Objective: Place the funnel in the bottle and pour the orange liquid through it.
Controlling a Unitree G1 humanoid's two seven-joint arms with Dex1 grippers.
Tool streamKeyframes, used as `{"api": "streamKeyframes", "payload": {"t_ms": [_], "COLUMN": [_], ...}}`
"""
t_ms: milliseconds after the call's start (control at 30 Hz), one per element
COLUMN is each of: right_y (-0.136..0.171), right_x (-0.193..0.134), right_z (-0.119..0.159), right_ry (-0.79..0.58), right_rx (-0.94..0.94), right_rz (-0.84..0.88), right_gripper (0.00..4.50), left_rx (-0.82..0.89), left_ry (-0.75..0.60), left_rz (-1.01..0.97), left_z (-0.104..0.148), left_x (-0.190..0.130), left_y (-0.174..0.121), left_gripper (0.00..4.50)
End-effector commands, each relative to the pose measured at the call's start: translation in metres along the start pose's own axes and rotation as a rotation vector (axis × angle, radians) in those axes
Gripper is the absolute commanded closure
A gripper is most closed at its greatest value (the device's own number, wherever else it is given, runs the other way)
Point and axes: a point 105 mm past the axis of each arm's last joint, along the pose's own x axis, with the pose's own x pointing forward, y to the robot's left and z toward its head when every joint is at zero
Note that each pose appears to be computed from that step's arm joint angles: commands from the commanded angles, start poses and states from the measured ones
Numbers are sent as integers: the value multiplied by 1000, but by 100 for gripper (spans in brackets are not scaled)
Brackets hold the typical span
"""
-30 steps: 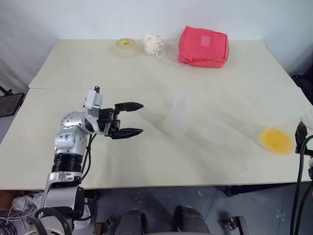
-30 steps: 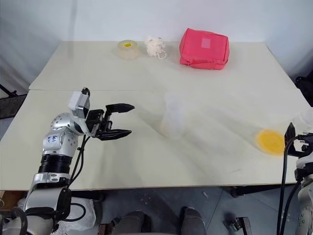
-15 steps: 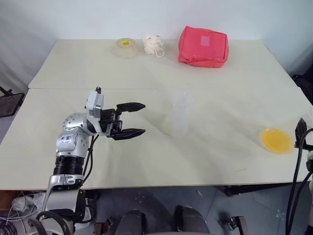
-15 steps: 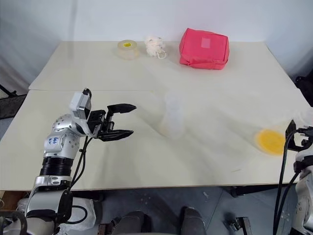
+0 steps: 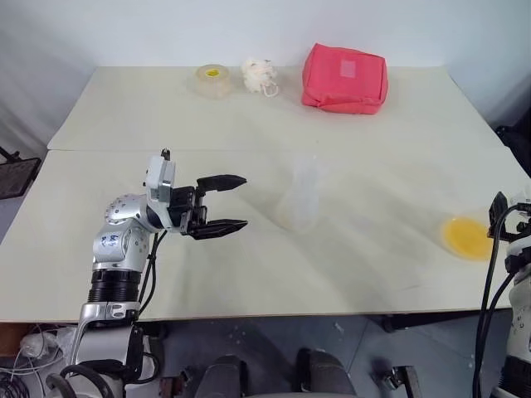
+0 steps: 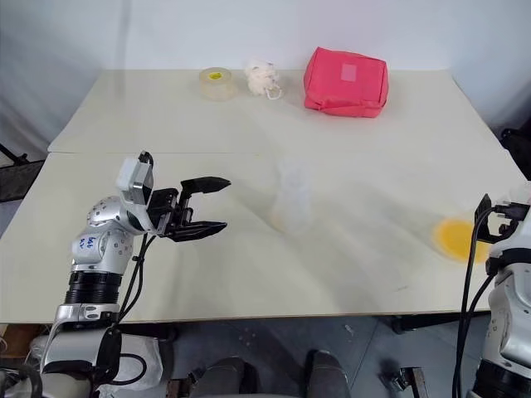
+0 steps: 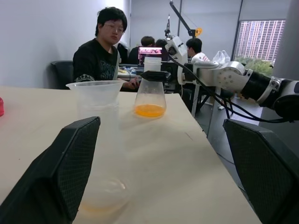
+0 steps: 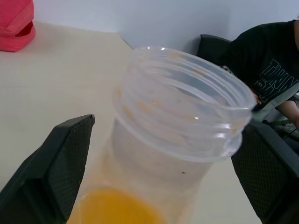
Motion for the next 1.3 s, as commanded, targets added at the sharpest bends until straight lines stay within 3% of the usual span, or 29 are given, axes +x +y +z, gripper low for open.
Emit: {"api": "streamKeyframes", "payload": {"t_ms": [33,233,500,667,833,1067,1300], "right_y": [-7,-5,13,75,127,183,221], "right_x": [2,0,-9,-19,-22,-28,-43], "right_z": [17,18,33,83,100,131,136], "right_ry": [-71,-83,-122,-266,-324,-510,-723], "right_rx": [-4,21,51,36,-29,-229,-541], "right_rz": [-28,-22,63,299,446,567,695], "right_gripper": [41,202,204,204,204,204,204], "left_rx": [37,36,34,38,41,62,84], "left_ry": [-20,-21,-23,-22,-28,-42,-45], "left_rz": [-9,-6,-13,-13,14,52,56], "left_z": [10,11,9,7,2,2,7], "left_x": [1,0,0,-3,-8,-13,-14], "left_y": [-3,-4,-7,-5,4,16,21], "left_gripper": [0,0,0,0,0,0,0]}}
